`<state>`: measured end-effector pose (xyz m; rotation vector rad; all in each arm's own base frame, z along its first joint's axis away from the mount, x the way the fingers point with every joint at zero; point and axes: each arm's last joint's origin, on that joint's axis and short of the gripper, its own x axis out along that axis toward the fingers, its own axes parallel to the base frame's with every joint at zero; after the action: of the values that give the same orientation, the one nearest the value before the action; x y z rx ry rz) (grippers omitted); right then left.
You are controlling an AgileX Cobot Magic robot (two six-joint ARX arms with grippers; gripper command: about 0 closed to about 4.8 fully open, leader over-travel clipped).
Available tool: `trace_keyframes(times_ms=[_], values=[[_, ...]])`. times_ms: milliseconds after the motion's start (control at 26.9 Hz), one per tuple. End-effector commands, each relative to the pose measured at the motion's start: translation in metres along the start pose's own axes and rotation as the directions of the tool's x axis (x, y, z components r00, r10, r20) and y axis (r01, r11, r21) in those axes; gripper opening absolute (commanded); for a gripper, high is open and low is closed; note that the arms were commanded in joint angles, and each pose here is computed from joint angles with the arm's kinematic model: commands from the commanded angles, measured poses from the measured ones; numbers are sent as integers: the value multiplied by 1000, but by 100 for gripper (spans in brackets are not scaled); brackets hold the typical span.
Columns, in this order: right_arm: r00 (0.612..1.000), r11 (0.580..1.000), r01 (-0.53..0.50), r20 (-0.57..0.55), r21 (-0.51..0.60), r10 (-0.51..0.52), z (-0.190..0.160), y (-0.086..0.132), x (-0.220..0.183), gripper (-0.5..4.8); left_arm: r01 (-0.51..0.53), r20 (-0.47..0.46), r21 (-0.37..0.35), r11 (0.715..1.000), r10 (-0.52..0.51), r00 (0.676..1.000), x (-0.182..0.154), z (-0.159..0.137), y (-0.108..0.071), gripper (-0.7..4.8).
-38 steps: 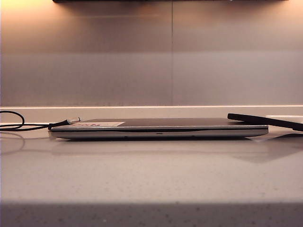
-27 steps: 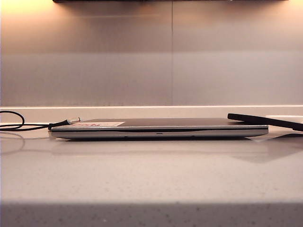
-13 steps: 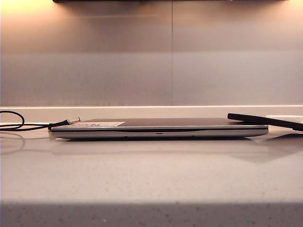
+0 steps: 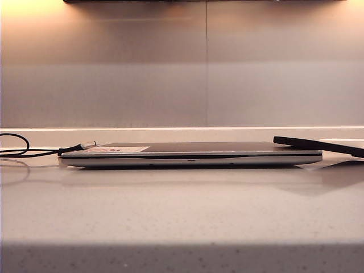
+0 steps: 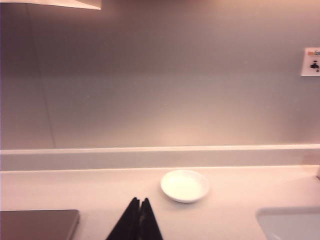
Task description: Pick up the charging cable and the phone, plug the charging cable into the charging port on the phone, and finally place them back on the table.
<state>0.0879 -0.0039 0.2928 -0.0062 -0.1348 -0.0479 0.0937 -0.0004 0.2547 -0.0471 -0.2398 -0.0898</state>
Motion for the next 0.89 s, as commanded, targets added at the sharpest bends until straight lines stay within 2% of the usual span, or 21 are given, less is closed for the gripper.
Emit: trace_keyframes(times_ms=[37,297,520,743,891], values=[[996,996,-85,9,3,85,18,3,9,-2,28,-26,-9,1000,-28,999,10,7,-2,-6],[979,979,-203,-22,9,203,33,6,28,-2,142,-80,-34,989,-145,986,32,-1,-15,-6],[969,970,-243,-34,16,244,37,10,34,-3,221,-138,-58,974,-227,964,50,-14,-28,-6],[942,945,-326,-72,29,327,33,37,32,-3,287,-261,-2,958,-277,925,67,-39,-39,-6],[901,899,-429,-122,-93,417,28,53,26,-2,300,-302,35,953,-276,912,69,-45,-40,-6]])
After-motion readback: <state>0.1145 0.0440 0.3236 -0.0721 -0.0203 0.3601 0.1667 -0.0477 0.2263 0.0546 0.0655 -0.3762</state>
